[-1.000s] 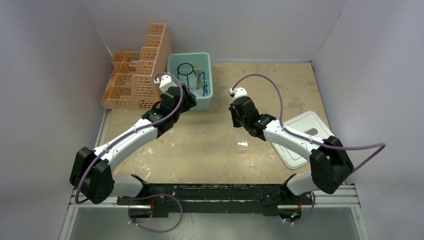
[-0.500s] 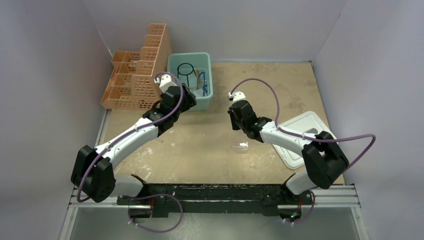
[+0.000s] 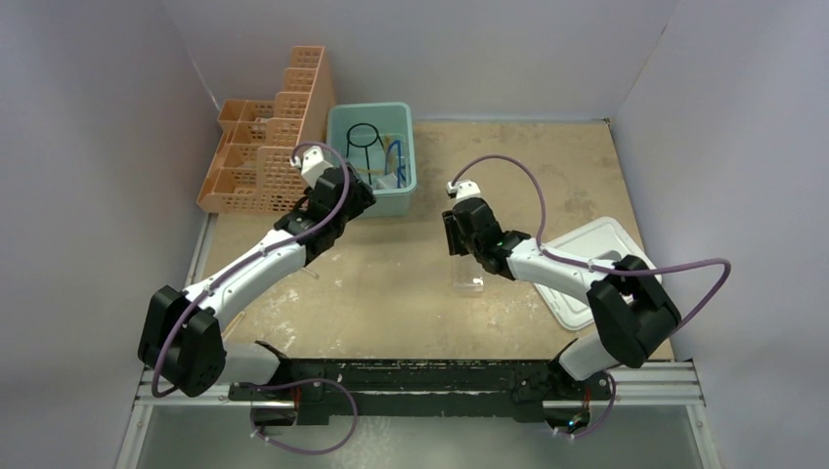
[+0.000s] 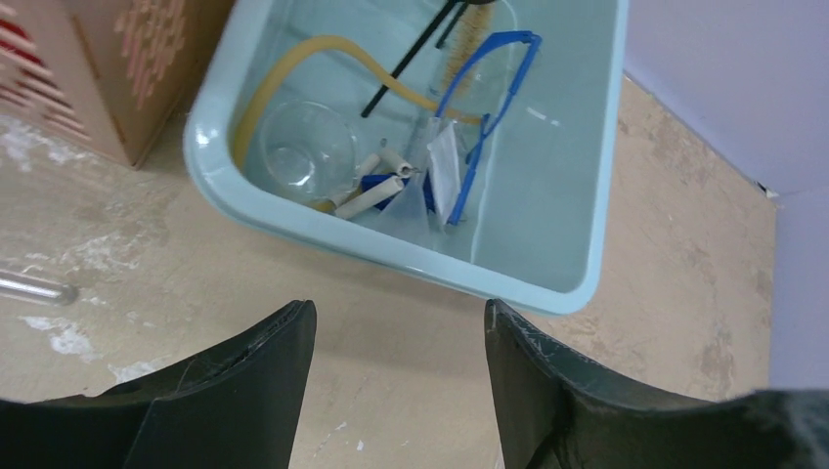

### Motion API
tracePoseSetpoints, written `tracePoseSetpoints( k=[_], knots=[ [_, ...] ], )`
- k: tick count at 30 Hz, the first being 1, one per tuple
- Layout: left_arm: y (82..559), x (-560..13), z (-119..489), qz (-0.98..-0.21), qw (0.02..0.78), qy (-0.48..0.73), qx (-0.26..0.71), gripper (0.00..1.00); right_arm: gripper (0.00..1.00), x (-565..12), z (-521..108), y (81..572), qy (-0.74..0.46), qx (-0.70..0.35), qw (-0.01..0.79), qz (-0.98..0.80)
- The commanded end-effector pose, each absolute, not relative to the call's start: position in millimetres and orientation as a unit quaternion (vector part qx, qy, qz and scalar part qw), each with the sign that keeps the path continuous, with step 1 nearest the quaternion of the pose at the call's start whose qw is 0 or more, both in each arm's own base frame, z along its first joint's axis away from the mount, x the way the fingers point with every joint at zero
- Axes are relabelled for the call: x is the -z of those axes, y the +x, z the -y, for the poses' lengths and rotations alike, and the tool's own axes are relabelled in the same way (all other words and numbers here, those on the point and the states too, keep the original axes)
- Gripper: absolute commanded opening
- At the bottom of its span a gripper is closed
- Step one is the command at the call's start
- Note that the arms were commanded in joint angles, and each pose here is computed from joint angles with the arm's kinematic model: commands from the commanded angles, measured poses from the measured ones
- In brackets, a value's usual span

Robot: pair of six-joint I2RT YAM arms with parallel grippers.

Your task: Organize the chemistry lab equipment

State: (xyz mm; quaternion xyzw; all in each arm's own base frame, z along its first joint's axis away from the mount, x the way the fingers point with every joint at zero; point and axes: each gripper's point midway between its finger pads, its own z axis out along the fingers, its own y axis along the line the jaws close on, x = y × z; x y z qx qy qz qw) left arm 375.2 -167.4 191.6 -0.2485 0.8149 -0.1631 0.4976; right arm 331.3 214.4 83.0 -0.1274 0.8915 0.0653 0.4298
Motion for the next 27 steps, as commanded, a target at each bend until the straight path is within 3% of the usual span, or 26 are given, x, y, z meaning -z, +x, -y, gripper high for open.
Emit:
tracePoseSetpoints(
  k=[1, 6, 9, 11, 14, 17, 27],
  knots=[
    [369.3, -191.8, 141.0, -0.799, 0.496, -0.309, 0.143, 0.64, 0.49, -111.4, -218.4, 330.9, -0.108, -0.082, 0.437, -0.889],
    [352.9, -172.3, 106.6, -0.796, 0.477, -0.361, 0.091, 0.67, 0.73, -158.9, -216.9, 332.2, -0.088, -0.098, 0.466, -0.875],
    [336.7, -154.7, 82.1, -0.79, 0.463, -0.398, 0.055, 0.68, 0.78, -180.2, -214.3, 333.3, -0.077, -0.105, 0.479, -0.868],
    [325.8, -139.5, 68.7, -0.791, 0.447, -0.417, 0.036, 0.68, 0.78, -189.6, -212.1, 334.4, -0.071, -0.109, 0.481, -0.867],
    [312.1, -118.1, 53.9, -0.792, 0.428, -0.435, 0.013, 0.54, 0.75, -198.6, -210.8, 336.1, -0.066, -0.11, 0.483, -0.866],
    [302.4, -97.3, 41.7, -0.792, 0.41, -0.452, -0.004, 0.46, 0.73, -201.5, -211.5, 336.5, -0.067, -0.113, 0.484, -0.865],
    [291.4, -43.7, 18.0, -0.821, 0.356, -0.44, -0.068, 0.5, 0.71, -200.3, -219.0, 340.3, -0.082, -0.119, 0.479, -0.866]
  ],
)
